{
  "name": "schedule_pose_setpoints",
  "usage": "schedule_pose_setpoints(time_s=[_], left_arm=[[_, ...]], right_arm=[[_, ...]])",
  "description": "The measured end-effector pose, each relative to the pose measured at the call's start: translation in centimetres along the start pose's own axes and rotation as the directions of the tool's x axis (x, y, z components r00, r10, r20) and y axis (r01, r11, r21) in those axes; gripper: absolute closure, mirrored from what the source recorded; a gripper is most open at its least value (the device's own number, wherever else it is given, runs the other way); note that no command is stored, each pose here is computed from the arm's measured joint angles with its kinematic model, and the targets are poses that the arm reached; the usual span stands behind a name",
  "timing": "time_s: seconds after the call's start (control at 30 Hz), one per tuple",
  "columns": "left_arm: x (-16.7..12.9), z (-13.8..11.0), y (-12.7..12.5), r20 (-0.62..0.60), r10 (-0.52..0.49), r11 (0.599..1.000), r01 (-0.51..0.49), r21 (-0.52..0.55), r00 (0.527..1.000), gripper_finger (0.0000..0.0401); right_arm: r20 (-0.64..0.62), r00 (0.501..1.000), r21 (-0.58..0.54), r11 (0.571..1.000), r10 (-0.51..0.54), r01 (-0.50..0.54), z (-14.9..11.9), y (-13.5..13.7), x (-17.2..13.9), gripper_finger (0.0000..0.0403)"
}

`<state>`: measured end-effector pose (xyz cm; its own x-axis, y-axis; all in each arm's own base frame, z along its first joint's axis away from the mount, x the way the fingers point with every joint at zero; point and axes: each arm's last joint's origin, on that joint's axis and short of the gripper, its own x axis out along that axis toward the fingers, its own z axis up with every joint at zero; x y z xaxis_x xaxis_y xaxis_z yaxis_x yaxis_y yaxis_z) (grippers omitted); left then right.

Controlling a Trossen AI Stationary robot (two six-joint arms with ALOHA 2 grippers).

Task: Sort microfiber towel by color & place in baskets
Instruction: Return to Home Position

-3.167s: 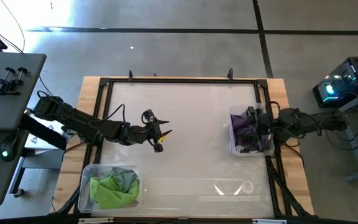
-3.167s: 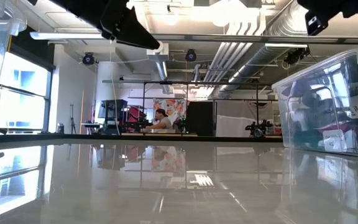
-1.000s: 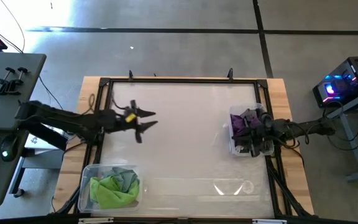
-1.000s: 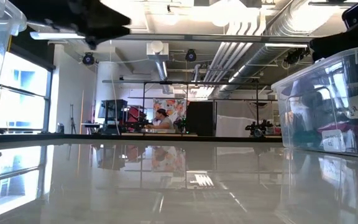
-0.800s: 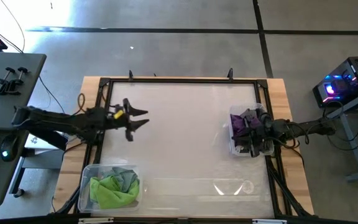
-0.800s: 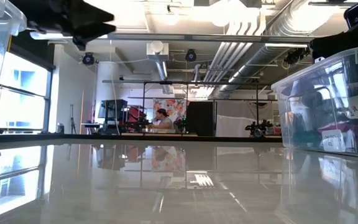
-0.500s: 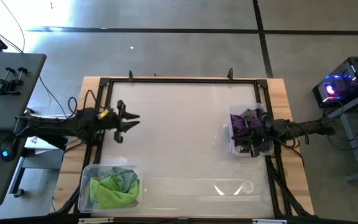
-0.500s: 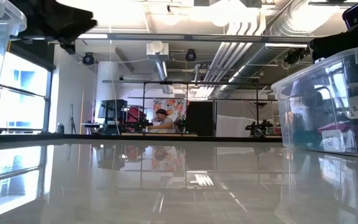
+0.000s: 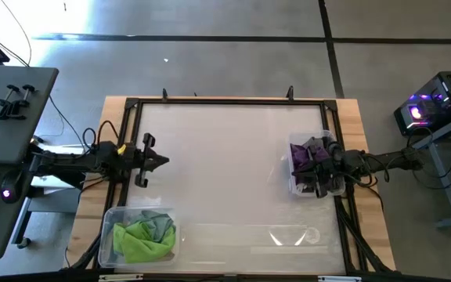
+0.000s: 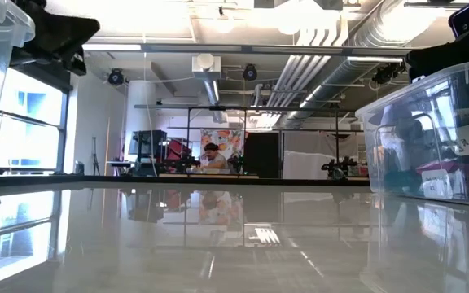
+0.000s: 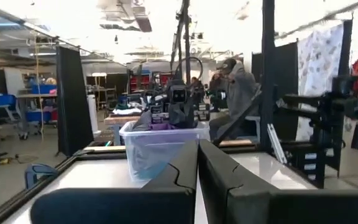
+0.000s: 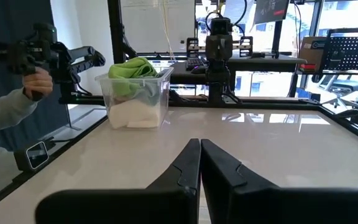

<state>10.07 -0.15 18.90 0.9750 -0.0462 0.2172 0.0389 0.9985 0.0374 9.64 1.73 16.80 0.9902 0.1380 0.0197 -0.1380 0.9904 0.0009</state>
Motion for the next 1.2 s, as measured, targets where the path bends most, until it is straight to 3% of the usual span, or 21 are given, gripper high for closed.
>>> schedule_pose_setpoints(time_s=[0.17,0.27,0.37,0.57,0.7,0.9,1.2], left_arm=[[-0.1,-0.3,-0.2,-0.029,0.004,0.999,-0.003,0.046,1.0,0.04],[-0.2,-1.1,-0.3,-0.115,0.006,0.998,0.001,0.066,0.993,0.0401],[-0.2,-1.3,0.0,-0.135,0.082,0.994,-0.072,0.079,0.988,0.0401],[-0.3,-1.4,0.3,-0.147,0.035,0.993,-0.017,0.117,0.989,0.0401],[-0.6,-2.5,1.0,-0.264,0.115,0.984,-0.075,0.159,0.958,0.0401],[-0.5,-3.2,1.7,-0.33,0.197,0.97,-0.136,0.2,0.923,0.0401],[-0.3,-3.8,1.9,-0.395,0.208,0.977,-0.17,0.13,0.895,0.0401]], right_arm=[[0.0,1.0,0.0,1.0,0.0,0.0,0.0,0.0,0.0,0.0398],[0.0,1.0,0.0,1.0,0.0,0.0,0.0,0.0,0.0,0.0398],[0.0,1.0,0.0,1.0,0.0,0.0,0.0,0.0,0.0,0.0398],[0.0,1.0,0.0,1.0,0.0,0.0,0.0,0.0,0.0,0.0398],[0.0,1.0,0.0,1.0,0.0,0.0,0.0,0.0,0.0,0.0398],[0.0,1.0,0.0,1.0,0.0,0.0,0.0,0.0,0.0,0.0398],[0.0,1.0,0.0,1.0,0.0,0.0,0.0,0.0,0.0,0.0398]])
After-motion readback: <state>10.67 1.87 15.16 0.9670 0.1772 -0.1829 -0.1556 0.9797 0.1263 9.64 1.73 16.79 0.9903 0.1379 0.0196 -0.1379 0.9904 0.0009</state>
